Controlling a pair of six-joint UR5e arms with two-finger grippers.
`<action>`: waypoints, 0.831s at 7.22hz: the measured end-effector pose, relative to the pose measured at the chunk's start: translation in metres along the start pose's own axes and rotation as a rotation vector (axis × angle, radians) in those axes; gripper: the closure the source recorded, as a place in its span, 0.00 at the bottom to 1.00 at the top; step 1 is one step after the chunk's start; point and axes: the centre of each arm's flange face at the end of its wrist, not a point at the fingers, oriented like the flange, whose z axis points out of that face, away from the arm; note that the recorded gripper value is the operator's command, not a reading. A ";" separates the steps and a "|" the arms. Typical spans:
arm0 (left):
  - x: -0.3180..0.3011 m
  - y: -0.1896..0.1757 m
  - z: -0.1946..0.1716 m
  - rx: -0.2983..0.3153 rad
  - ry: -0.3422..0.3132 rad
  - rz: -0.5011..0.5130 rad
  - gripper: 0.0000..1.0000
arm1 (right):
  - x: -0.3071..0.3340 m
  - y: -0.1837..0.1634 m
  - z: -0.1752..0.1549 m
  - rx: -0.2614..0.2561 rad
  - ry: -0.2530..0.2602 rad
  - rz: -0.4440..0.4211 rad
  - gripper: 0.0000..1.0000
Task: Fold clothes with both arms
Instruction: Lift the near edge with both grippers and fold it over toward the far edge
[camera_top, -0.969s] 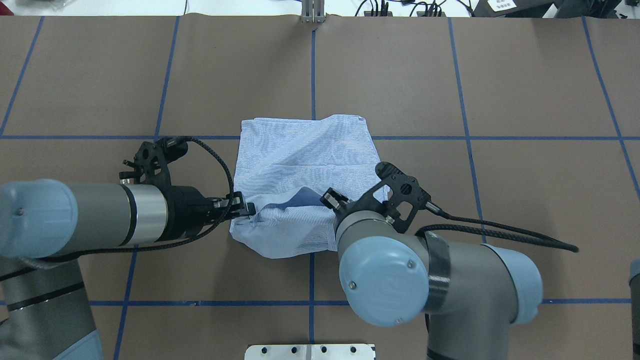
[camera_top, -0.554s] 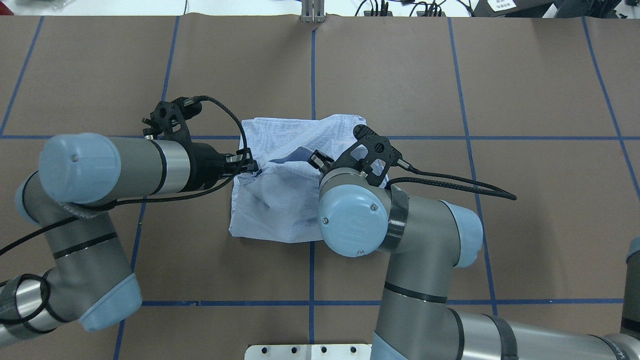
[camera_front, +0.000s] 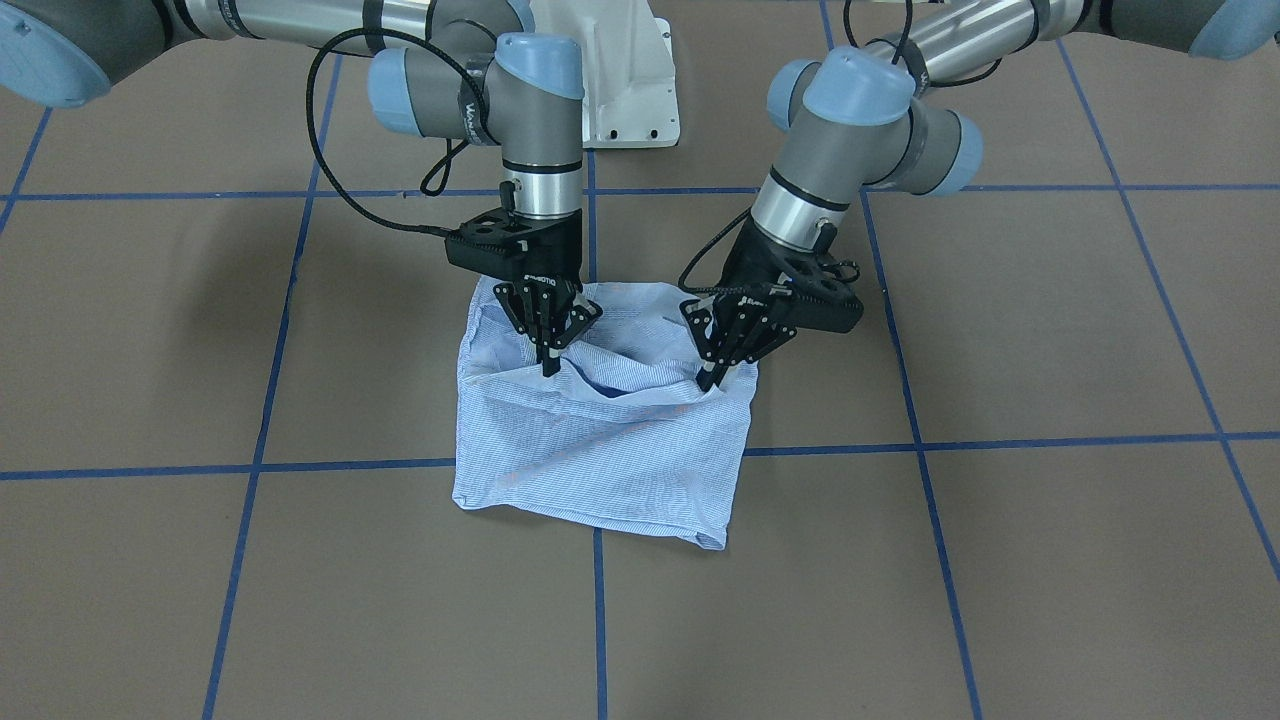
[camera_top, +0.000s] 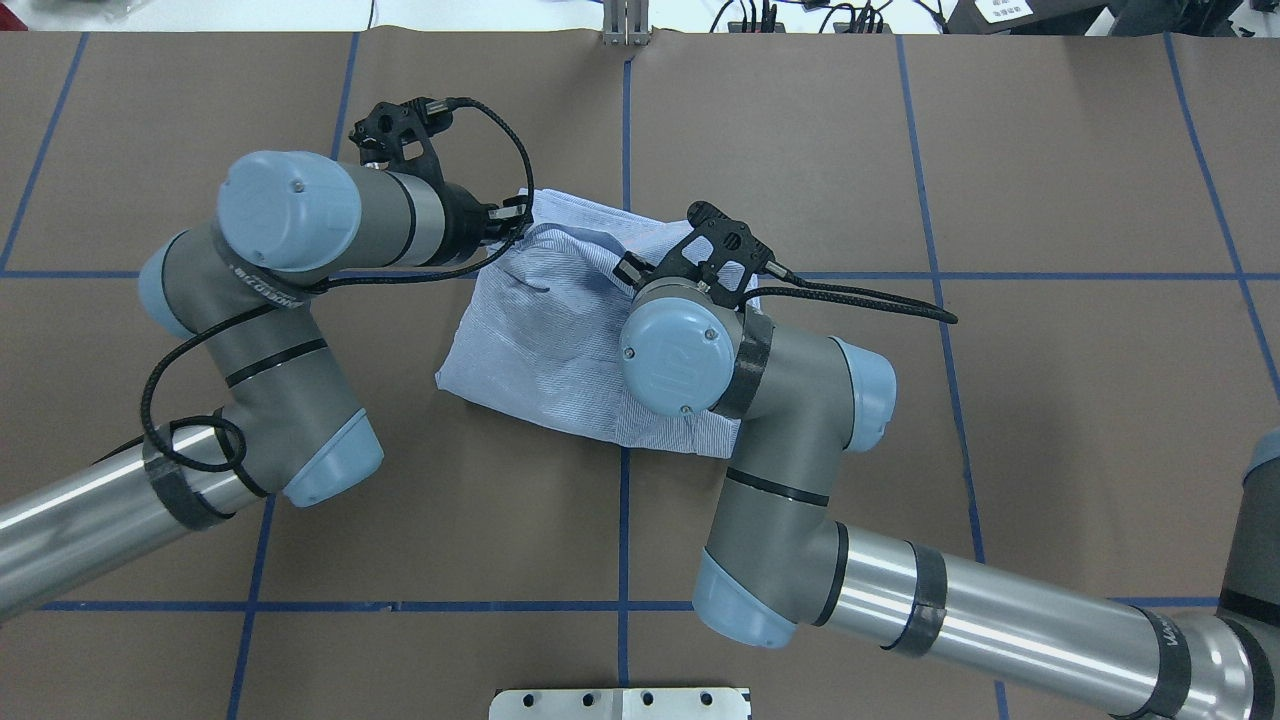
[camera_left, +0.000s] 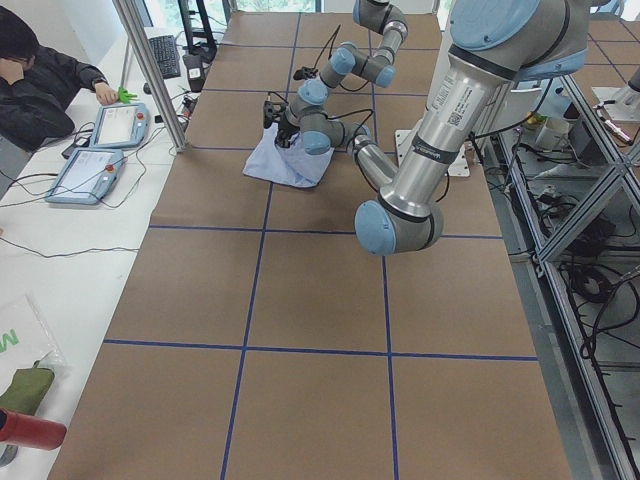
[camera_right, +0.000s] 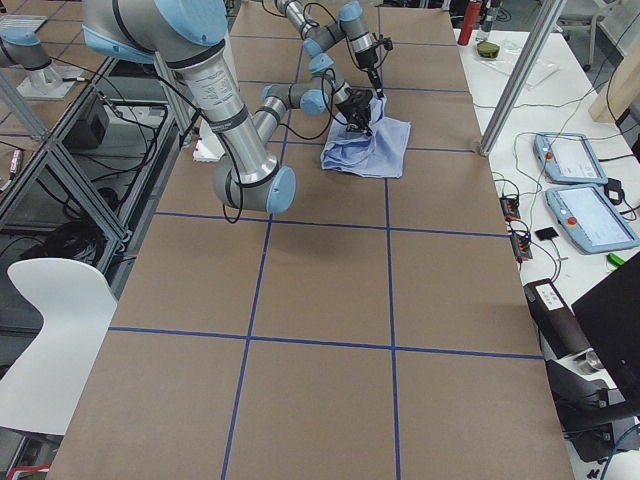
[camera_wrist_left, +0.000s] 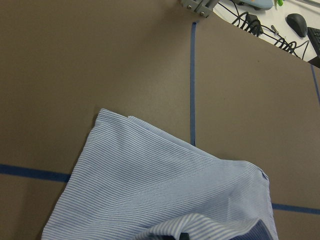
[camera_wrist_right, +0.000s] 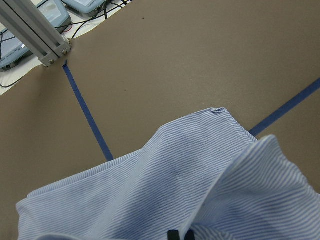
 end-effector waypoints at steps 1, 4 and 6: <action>0.001 -0.007 0.020 0.017 -0.033 0.017 1.00 | -0.004 -0.002 0.016 -0.002 0.007 -0.004 1.00; 0.018 -0.019 0.056 0.025 -0.075 0.050 1.00 | -0.014 -0.013 0.043 -0.020 0.023 -0.047 0.34; 0.021 -0.042 0.067 0.040 -0.099 0.105 0.01 | -0.021 -0.043 0.047 -0.061 0.038 -0.091 0.00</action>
